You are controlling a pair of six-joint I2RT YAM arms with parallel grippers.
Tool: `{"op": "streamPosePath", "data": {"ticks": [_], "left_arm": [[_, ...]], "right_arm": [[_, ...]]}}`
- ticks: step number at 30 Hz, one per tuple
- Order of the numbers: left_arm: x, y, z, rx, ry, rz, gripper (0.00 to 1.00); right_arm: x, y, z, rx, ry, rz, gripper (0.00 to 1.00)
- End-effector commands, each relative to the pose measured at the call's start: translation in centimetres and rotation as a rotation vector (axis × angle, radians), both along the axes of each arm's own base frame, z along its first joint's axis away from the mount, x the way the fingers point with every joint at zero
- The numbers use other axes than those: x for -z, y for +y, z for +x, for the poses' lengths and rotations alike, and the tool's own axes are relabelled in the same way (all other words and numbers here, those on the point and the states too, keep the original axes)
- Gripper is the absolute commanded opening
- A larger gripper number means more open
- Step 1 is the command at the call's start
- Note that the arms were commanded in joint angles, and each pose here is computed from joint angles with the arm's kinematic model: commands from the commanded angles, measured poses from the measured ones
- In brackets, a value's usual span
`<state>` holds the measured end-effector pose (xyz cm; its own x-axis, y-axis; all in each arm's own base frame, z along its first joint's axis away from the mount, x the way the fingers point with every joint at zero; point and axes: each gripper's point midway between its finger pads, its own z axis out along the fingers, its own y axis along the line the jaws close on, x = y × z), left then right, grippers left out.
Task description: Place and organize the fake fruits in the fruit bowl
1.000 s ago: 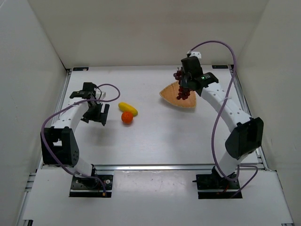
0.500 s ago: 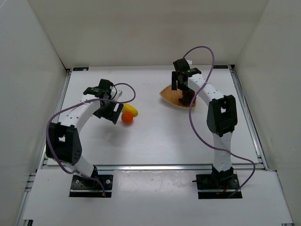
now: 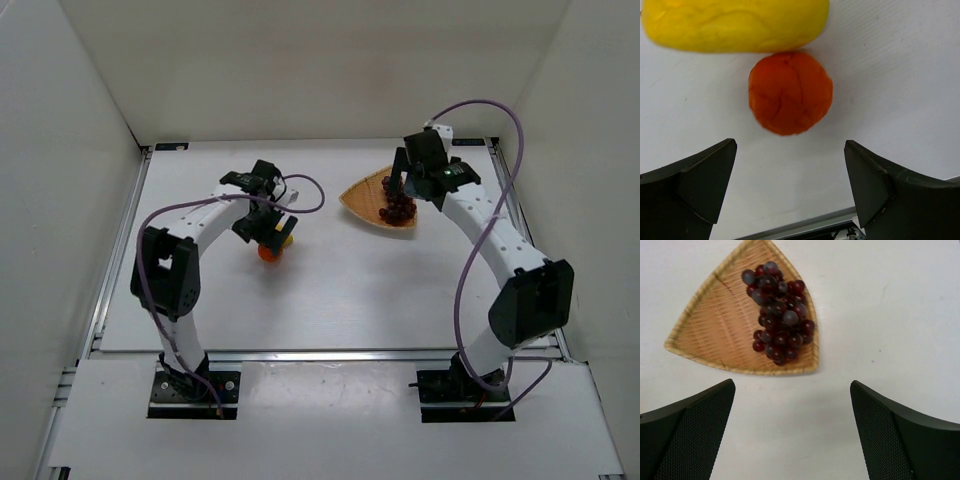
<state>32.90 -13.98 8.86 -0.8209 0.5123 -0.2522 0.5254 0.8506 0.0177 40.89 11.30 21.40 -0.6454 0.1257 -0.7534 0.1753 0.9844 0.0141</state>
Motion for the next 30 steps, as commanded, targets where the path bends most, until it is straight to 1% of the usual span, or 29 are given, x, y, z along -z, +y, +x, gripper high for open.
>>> {"op": "streamPosePath", "data": {"ticks": [1,2,3,4,5,8,9,12,13,14,15,16,17,18,19,20,21,22,23,24,25,27,28,29,30], "left_arm": [[0.1,-1.8,1.1,0.013,0.0,-0.045,1.0],[1.2,-1.9,1.0,0.015,0.031,-0.043,1.0],[1.3,-2.0,1.2,0.015,0.032,-0.043,1.0],[1.5,-2.1,1.5,0.015,0.034,-0.042,1.0],[2.3,-2.0,1.5,0.012,0.051,-0.025,0.99],[2.4,-2.0,2.4,0.008,0.031,-0.014,0.93],[2.4,-1.8,2.8,0.004,0.013,-0.003,0.84],[2.8,-2.1,2.6,0.013,0.021,0.001,0.68],[2.8,-2.1,2.7,0.023,0.02,0.004,0.57],[2.4,-2.1,2.7,0.023,0.01,-0.001,0.51],[2.0,-1.9,2.3,0.032,0.012,0.003,0.46],[1.6,-2.2,1.7,0.044,0.02,-0.005,0.38],[1.3,-2.5,1.4,0.053,0.022,-0.004,0.27],[1.0,-2.4,1.1,0.066,0.027,-0.009,0.2],[-0.1,-3.4,0.4,0.106,0.021,-0.018,0.15],[-0.5,-4.0,0.2,0.132,0.02,-0.016,0.11],[-1.0,-4.6,0.1,0.162,0.011,-0.017,0.11],[-1.4,-6.1,-0.8,0.218,0.022,-0.008,0.11],[-3.0,-7.4,0.2,0.249,-0.03,-0.013,0.11],[-3.7,-8.5,0.6,0.282,-0.054,-0.008,0.11],[-5.1,-10.9,1.9,0.328,-0.117,-0.011,0.11],[-6.4,-13.6,3.4,0.354,-0.191,-0.025,0.11],[-6.2,-15.1,4.4,0.364,-0.222,-0.028,0.11],[-7.8,-17.0,5.4,0.385,-0.304,-0.048,0.11],[-8.7,-19.0,7.2,0.379,-0.4,-0.087,0.11]], "right_arm": [[0.7,-1.9,-1.0,0.073,-0.008,0.005,1.0],[0.2,-2.1,-1.5,0.073,-0.02,0.01,1.0],[0.8,-2.3,-2.0,0.081,-0.008,0.013,1.0],[0.3,-2.9,-2.3,0.094,-0.021,0.019,1.0],[0.3,-3.3,-2.5,0.11,-0.024,0.027,1.0],[0.4,-4.1,-3.4,0.121,-0.026,0.028,1.0],[0.7,-4.1,-3.6,0.127,-0.019,0.031,1.0],[1.4,-4.3,-4.3,0.134,-0.007,0.033,1.0],[1.4,-4.4,-4.5,0.134,-0.008,0.033,1.0],[0.9,-4.4,-4.6,0.141,-0.022,0.047,1.0],[1.4,-4.5,-4.9,0.141,-0.01,0.041,1.0],[1.1,-4.6,-5.2,0.148,-0.022,0.054,1.0],[0.8,-4.6,-5.3,0.148,-0.031,0.058,1.0],[0.8,-4.7,-5.5,0.148,-0.032,0.058,1.0],[0.6,-5.0,-5.9,0.154,-0.042,0.055,1.0],[0.6,-5.1,-6.1,0.154,-0.044,0.056,1.0],[0.3,-5.4,-6.4,0.16,-0.055,0.054,1.0],[0.8,-5.8,-6.8,0.169,-0.045,0.049,1.0],[1.1,-6.0,-6.9,0.177,-0.04,0.038,1.0],[1.2,-6.2,-7.4,0.177,-0.035,0.036,1.0],[0.8,-6.3,-7.8,0.184,-0.039,0.045,1.0],[1.4,-7.1,-8.8,0.217,-0.033,0.048,1.0],[1.4,-7.2,-9.1,0.227,-0.039,0.062,1.0],[0.9,-7.8,-9.5,0.251,-0.063,0.07,1.0],[1.5,-8.3,-10.2,0.269,-0.053,0.056,1.0]]}}
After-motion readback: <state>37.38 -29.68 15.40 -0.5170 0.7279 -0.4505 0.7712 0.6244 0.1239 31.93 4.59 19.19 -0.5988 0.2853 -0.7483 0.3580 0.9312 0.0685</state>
